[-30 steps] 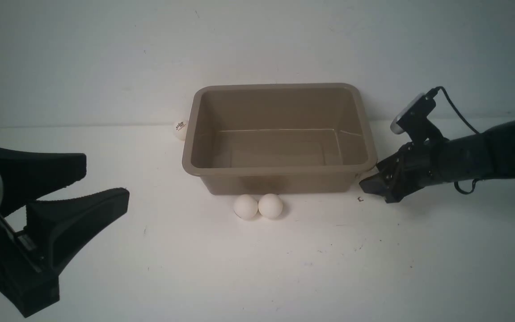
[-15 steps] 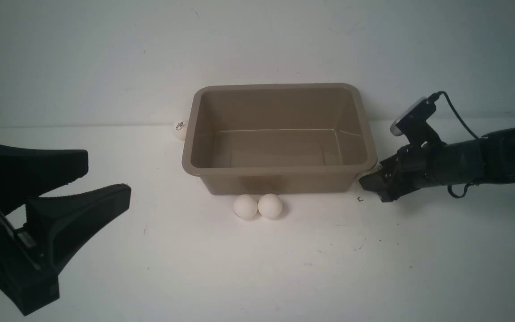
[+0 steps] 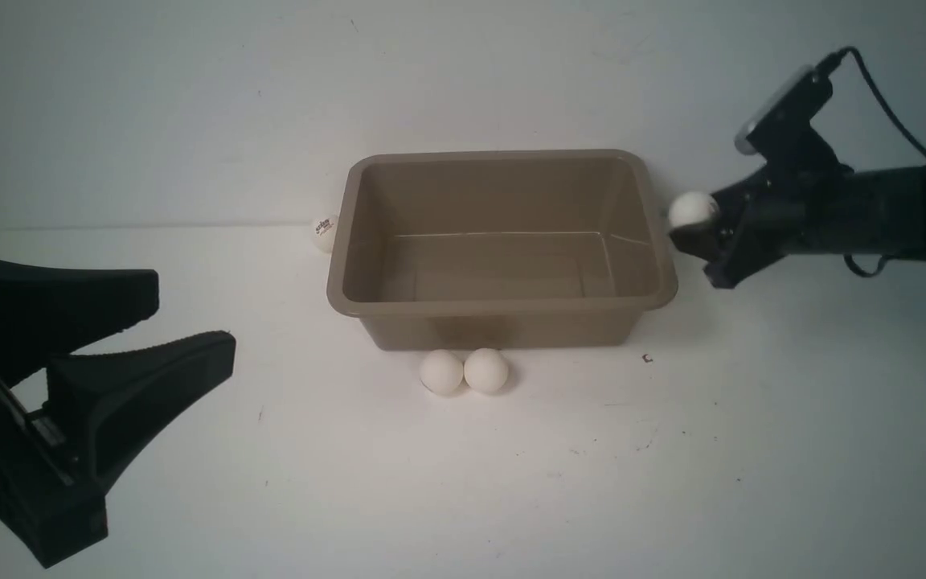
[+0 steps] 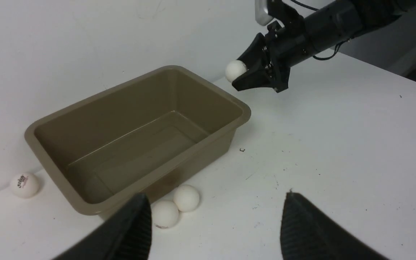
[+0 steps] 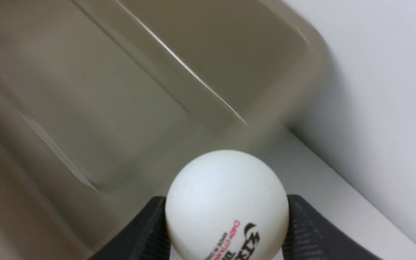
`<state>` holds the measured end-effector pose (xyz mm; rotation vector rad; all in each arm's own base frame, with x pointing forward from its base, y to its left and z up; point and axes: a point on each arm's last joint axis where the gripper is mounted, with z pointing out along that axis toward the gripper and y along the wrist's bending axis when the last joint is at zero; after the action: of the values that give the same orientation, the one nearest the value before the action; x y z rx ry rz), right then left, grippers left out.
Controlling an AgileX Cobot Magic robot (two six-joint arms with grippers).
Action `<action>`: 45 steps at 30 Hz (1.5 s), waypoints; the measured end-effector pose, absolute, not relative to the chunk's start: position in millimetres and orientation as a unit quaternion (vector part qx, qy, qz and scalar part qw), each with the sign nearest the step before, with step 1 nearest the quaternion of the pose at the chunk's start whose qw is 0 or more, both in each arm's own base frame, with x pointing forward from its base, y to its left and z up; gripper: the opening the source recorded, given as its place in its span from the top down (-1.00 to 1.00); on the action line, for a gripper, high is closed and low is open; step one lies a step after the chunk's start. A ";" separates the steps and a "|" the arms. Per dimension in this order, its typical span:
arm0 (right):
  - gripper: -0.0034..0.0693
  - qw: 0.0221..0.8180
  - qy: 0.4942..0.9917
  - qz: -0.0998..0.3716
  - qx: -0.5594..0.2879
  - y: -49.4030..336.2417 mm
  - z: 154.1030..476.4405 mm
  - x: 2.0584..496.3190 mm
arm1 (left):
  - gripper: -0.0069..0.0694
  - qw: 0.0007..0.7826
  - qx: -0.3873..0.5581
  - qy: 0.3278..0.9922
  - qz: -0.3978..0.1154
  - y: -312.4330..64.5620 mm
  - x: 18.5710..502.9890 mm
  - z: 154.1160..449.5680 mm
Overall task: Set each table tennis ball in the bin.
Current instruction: Use the right arm to put the table tennis ball into the box, then use the right arm to clamp the table tennis ball closest to it
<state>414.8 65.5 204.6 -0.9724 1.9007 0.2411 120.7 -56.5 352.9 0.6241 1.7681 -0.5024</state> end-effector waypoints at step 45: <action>-0.67 0.458 0.771 0.123 -0.425 0.3 234.8 443.3 | -0.32 0.567 0.263 0.751 -0.212 -56.1 121.1 353.3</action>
<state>443.3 0.3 234.8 -1.0484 1.8996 0.3040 121.1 -56.1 353.3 0.6170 1.7653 -0.4992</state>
